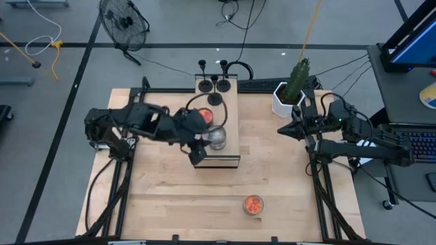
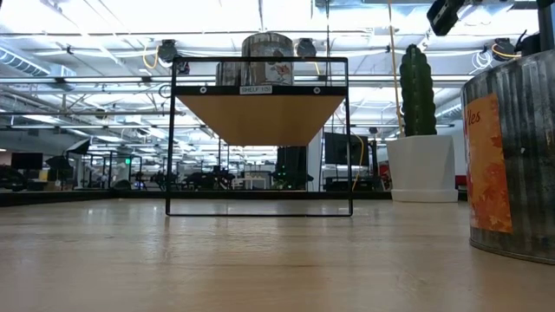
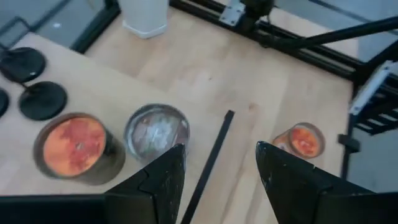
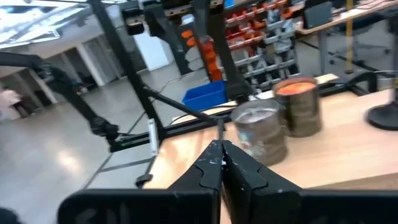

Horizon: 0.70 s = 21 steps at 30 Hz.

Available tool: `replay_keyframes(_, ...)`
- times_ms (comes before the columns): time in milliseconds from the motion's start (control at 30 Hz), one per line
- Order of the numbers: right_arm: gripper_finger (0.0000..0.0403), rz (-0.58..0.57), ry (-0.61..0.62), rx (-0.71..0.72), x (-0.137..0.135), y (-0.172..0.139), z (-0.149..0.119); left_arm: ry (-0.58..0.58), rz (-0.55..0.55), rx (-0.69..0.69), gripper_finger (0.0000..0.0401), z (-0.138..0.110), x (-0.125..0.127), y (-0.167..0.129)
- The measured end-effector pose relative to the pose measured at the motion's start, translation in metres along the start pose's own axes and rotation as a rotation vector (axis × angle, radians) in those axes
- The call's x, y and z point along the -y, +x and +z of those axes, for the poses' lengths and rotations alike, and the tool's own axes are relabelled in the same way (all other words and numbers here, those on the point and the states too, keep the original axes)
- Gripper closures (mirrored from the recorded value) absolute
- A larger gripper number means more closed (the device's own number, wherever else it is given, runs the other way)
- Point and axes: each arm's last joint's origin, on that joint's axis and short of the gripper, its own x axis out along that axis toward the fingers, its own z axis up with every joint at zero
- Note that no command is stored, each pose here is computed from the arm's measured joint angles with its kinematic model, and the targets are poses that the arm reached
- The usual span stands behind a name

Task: Pick & Place candle stick holders
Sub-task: Put the orange scented candle on the shelf

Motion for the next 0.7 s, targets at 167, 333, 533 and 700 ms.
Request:
replay_keyframes(167,0.0403,0.092,-0.025,0.037,-0.01,0.003,0.004,0.003,0.035,-0.009,0.0197,-0.016,0.016,-0.002)
replay_keyframes(333,0.0403,0.178,-0.033,0.063,-0.019,0.01,0.006,0.002,0.082,-0.048,0.0198,-0.033,0.026,0.016)
replay_keyframes(533,0.0403,0.171,-0.034,0.031,-0.023,0.024,0.001,0.018,0.102,-0.032,0.0199,-0.045,0.033,0.033)
replay_keyframes(700,0.0403,0.168,-0.038,0.014,-0.029,0.029,-0.003,0.018,0.047,0.036,0.0199,-0.048,0.024,0.029)
